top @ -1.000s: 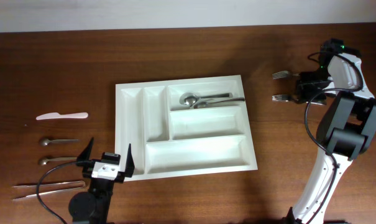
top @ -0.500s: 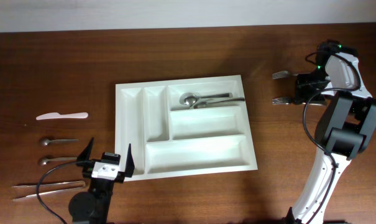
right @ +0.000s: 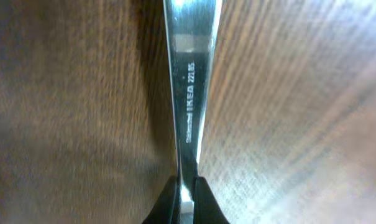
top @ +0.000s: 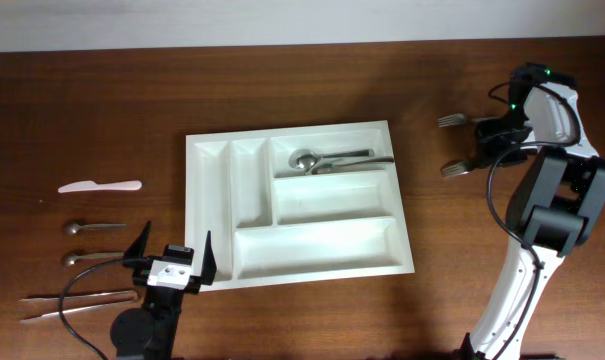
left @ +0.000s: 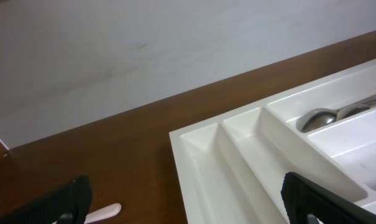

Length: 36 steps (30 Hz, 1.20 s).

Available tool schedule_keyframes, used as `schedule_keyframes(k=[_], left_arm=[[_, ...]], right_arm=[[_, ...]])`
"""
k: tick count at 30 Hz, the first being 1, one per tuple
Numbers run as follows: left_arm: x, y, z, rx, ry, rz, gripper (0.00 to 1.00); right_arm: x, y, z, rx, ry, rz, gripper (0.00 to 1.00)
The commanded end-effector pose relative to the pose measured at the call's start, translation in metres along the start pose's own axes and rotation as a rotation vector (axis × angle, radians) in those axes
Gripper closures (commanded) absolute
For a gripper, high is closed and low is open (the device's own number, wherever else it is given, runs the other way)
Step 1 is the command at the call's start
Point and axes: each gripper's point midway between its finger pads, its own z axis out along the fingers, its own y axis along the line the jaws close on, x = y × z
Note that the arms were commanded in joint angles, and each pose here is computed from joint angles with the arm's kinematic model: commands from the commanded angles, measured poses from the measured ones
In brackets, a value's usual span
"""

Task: Pack container
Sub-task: 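Lift the fork and carry it over the tray's middle compartment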

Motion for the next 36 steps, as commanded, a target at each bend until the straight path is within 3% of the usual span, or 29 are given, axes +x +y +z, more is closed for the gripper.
schedule_keyframes(k=[1,7,13,25,36], left_arm=[[0.003,0.002,0.0,-0.015,0.004,-0.002,0.01],[0.003,0.002,0.0,-0.015,0.004,-0.002,0.01],[0.003,0.002,0.0,-0.015,0.004,-0.003,0.01],[0.003,0.002,0.0,-0.015,0.004,-0.003,0.01],[0.003,0.002,0.0,-0.015,0.004,-0.002,0.01]], right_arm=[[0.002,0.021,-0.031,-0.046,-0.062,-0.07,0.96],[0.05,0.044,-0.118,-0.164,-0.103,-0.147,0.96],[0.134,0.046,-0.149,-0.191,0.008,-0.151,0.96],[0.289,0.046,-0.131,-0.128,0.086,-0.301,0.96],[0.334,0.006,-0.079,0.103,0.113,-0.091,0.94]])
